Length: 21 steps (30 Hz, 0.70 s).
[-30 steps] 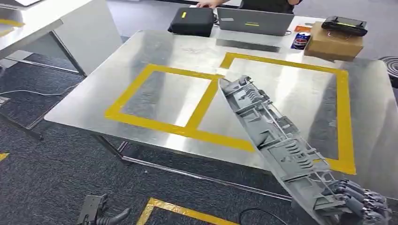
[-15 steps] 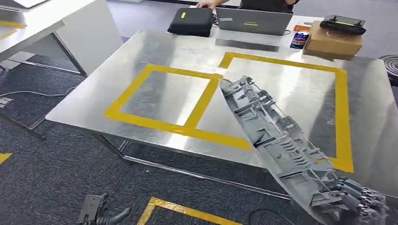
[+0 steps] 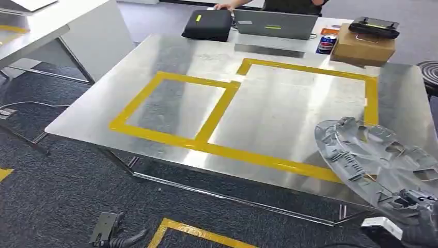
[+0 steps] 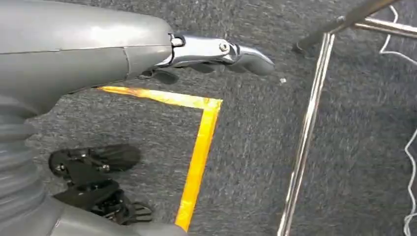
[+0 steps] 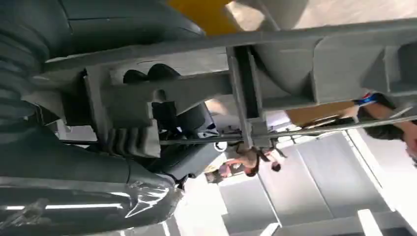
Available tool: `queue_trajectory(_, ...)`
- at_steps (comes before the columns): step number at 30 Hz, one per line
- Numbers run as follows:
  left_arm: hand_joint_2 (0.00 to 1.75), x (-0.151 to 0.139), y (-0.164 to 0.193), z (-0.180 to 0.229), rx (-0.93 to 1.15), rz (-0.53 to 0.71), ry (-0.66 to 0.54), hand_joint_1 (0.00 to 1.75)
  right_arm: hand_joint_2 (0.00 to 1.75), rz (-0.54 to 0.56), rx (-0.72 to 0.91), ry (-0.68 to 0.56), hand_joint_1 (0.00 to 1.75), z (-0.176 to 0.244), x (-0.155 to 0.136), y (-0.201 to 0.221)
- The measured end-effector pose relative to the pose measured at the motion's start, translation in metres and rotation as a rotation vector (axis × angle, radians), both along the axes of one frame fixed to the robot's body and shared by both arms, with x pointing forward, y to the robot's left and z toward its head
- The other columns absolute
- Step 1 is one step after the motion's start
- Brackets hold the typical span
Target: Take the parts from the cabinet and place them on the table.
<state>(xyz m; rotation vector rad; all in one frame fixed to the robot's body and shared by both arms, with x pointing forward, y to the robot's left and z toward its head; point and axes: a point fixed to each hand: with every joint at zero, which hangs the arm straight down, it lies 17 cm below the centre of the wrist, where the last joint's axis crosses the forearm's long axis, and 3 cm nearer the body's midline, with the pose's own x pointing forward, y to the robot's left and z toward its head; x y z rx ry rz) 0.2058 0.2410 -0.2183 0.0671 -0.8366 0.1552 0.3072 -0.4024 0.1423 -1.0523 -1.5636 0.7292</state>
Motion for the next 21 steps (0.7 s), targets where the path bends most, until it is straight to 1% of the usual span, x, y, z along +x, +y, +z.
queue_trajectory(2,1.75,0.003,-0.001,0.001,-0.001,-0.002,-0.004,0.00,1.75,-0.039,-0.016,0.004,1.75,0.001,-0.001,-0.020)
queue_trajectory(5,1.75,0.005,-0.001,0.002,0.000,-0.005,-0.008,0.00,1.75,-0.073,-0.030,0.007,1.75,0.001,-0.002,-0.036)
queue_trajectory(15,1.75,0.007,-0.005,0.003,-0.006,-0.011,-0.011,0.00,1.75,-0.116,-0.041,0.035,1.75,-0.005,-0.004,-0.055)
queue_trajectory(21,1.75,0.007,-0.006,0.002,-0.010,-0.021,-0.007,0.00,1.75,-0.159,-0.053,0.080,1.75,-0.006,-0.004,-0.087)
